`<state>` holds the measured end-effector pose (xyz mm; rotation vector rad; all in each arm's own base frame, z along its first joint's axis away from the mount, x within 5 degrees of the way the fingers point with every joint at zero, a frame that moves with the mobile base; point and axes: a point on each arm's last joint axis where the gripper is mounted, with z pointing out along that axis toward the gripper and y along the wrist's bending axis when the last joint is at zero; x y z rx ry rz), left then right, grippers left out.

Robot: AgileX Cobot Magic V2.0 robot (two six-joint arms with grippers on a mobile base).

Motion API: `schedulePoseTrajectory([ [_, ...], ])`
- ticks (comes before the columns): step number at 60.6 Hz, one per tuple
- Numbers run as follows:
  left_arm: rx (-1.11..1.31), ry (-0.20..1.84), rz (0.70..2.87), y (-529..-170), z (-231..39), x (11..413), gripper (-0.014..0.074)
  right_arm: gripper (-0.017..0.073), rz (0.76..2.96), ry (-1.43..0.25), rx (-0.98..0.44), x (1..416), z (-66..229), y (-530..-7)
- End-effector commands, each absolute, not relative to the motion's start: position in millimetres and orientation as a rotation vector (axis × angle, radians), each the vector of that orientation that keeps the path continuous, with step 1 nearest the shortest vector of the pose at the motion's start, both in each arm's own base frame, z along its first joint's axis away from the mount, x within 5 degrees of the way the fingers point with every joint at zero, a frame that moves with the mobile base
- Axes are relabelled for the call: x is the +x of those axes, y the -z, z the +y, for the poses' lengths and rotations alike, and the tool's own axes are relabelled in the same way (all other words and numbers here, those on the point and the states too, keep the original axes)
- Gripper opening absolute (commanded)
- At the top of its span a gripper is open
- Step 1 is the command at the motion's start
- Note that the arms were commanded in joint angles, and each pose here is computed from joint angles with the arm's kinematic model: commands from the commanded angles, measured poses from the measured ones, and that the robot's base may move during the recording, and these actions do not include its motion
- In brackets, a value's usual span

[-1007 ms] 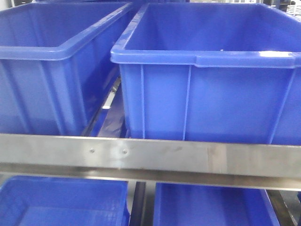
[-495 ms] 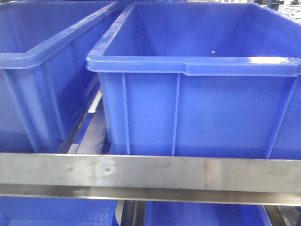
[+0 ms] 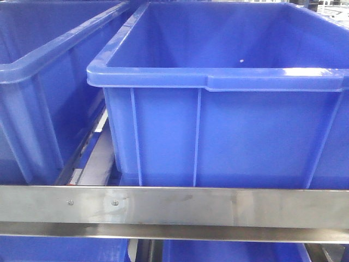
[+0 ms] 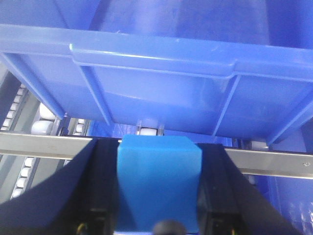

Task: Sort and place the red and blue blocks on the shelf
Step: 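Move both held cubes over the upper blue bins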

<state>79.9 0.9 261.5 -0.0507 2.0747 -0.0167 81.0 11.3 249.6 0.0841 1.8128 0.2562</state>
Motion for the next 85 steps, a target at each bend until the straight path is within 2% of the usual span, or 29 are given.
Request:
schedulePoseTrajectory([
  [1,-0.046,0.029,1.977,-276.3,0.1,83.5,0.0124,0.005,1.695,-0.242,0.088,82.8,9.3,-267.7],
  [85,-0.046,0.029,1.977,-276.3,0.1,83.5,0.0124,0.005,1.694,-0.242,0.088,82.8,9.3,-267.8],
])
